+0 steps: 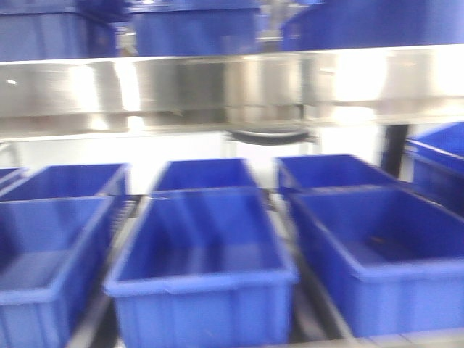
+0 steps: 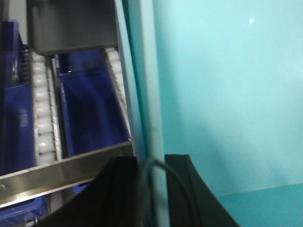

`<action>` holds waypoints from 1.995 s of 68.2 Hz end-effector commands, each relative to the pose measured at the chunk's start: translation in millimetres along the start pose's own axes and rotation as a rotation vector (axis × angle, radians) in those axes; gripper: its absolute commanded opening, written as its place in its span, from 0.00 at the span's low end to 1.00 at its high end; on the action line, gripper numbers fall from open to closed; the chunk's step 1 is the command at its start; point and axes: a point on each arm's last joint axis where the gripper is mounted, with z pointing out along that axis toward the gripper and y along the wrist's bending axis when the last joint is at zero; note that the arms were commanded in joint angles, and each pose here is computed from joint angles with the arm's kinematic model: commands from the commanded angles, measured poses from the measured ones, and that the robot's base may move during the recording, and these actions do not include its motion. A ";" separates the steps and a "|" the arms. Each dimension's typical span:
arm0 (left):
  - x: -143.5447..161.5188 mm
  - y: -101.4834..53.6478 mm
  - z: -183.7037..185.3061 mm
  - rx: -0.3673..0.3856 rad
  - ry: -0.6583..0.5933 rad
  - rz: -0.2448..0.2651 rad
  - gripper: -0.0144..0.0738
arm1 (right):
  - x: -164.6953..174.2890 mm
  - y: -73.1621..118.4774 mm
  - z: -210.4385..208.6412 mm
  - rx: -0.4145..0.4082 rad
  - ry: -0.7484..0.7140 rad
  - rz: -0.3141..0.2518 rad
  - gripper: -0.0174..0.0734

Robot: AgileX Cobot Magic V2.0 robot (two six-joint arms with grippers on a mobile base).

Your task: Move two blue bins to right shelf middle

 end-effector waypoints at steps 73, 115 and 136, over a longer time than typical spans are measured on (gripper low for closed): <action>-9.3 -2.5 -16.3 0.044 -0.102 -0.005 0.04 | -11.2 1.3 -12.4 -0.002 -0.117 -0.022 0.02; -9.3 -2.5 -16.3 0.044 -0.102 -0.005 0.04 | -11.2 1.3 -12.4 -0.002 -0.117 -0.022 0.02; -9.3 -2.5 -16.3 0.044 -0.102 -0.005 0.04 | -11.2 1.3 -12.4 -0.002 -0.117 -0.022 0.02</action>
